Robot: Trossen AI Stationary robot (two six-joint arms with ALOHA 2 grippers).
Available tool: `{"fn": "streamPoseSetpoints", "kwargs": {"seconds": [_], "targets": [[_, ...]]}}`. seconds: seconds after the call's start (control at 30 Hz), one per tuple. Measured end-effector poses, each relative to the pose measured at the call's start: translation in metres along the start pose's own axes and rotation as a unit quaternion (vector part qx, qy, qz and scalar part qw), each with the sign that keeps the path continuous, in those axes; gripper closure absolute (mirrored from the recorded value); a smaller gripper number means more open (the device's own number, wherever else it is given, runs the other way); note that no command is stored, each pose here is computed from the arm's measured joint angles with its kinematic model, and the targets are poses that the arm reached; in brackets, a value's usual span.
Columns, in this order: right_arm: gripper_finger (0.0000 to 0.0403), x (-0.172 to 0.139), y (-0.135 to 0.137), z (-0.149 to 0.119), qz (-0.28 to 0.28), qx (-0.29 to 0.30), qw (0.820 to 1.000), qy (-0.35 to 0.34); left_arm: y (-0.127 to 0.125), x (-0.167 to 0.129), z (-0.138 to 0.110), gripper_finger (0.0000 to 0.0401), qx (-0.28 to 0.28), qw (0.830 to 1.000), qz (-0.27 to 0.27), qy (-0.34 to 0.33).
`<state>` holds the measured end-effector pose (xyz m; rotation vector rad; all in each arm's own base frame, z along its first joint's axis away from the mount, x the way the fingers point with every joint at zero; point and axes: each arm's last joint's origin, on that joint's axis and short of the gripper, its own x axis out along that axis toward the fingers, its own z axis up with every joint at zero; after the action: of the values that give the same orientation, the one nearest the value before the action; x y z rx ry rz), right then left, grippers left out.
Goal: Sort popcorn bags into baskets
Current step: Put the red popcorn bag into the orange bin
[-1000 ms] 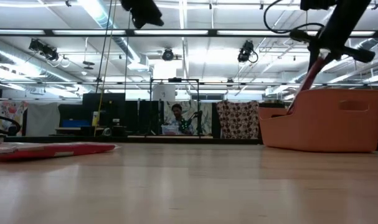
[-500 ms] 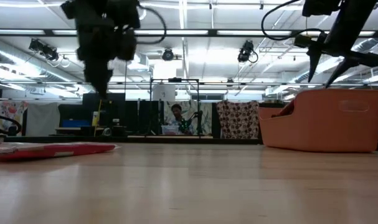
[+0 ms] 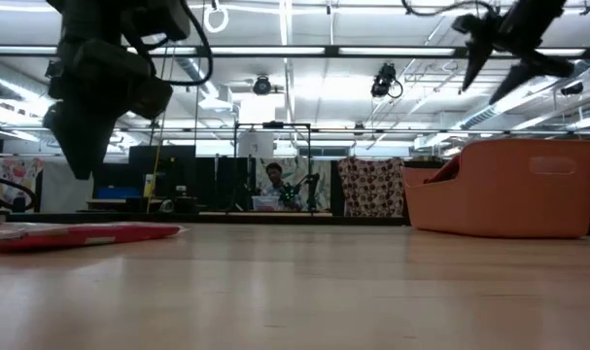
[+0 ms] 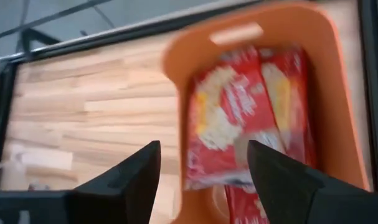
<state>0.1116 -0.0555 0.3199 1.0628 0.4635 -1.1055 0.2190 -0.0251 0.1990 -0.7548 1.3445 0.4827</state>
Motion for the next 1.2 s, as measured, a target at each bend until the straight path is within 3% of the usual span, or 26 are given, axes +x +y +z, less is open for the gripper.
{"fn": "streamPoseSetpoints", "kwargs": {"seconds": [0.27,0.53,0.8,0.93,1.2], "targets": [[0.0159,-0.013,0.036,0.009,0.04,-0.165,0.985,-0.017,-0.005,0.013,-0.016,0.0208,-0.046,0.999,-0.013,0.016],[0.0159,0.0,0.07,-0.011,0.049,-0.285,0.957,0.022,-0.011,0.026,-0.042,0.022,-0.148,0.989,-0.002,0.012],[0.0163,0.021,0.104,-0.041,0.071,-0.37,0.926,-0.001,-0.038,0.03,-0.051,0.022,-0.202,0.976,-0.084,-0.009],[0.0167,0.032,0.12,-0.051,0.084,-0.398,0.913,-0.023,-0.051,0.035,-0.051,0.022,-0.197,0.979,-0.057,-0.009],[0.0167,0.041,0.137,-0.054,0.121,-0.422,0.897,-0.052,-0.081,0.044,-0.039,0.022,-0.131,0.987,0.087,-0.02]]}}
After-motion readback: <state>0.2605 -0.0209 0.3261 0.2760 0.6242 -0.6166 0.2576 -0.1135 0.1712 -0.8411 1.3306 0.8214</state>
